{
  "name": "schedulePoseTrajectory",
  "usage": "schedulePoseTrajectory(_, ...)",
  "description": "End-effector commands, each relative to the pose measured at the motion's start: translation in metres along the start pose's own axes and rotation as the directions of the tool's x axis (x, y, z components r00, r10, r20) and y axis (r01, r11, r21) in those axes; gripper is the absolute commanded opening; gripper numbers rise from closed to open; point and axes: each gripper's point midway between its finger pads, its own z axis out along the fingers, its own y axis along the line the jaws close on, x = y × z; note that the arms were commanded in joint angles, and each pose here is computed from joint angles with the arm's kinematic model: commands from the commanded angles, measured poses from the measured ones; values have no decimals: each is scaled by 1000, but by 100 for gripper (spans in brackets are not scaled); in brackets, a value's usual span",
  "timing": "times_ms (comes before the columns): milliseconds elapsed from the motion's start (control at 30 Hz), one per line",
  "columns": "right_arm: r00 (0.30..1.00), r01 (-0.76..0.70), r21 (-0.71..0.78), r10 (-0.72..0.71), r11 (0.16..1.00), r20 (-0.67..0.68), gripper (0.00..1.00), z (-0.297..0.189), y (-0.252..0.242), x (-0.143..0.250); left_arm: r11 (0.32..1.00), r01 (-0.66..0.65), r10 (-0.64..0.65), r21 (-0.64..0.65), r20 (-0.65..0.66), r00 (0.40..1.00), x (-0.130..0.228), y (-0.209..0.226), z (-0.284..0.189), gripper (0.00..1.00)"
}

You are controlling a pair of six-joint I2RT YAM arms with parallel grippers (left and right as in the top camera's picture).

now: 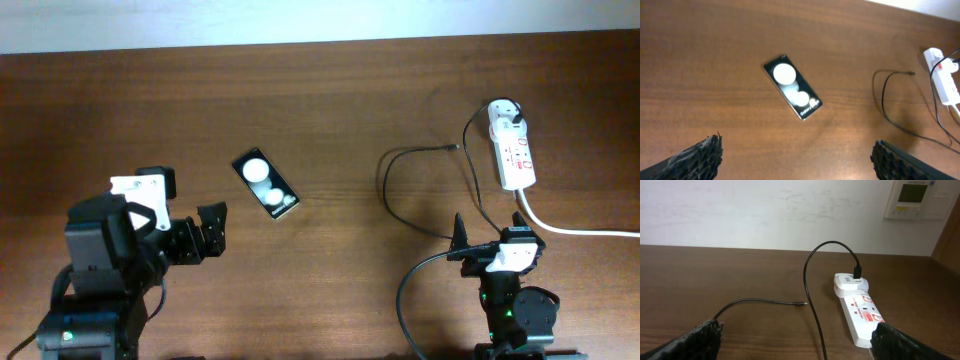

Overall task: Plug charger to phone and switch on socket
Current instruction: 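Reach the left gripper to the black phone and grasp it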

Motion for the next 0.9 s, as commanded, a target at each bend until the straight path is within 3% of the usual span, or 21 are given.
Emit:
schedulePoseTrajectory(0,1000,7,-2,-7,1000,-4,99,0,1,2,1000,20,-20,8,-41,999,8,-1,-2,99)
schedulePoseTrajectory(867,1000,7,-2,-7,1000,-4,99,0,1,2,999,32,-32,4,-79,996,17,-1,-2,99)
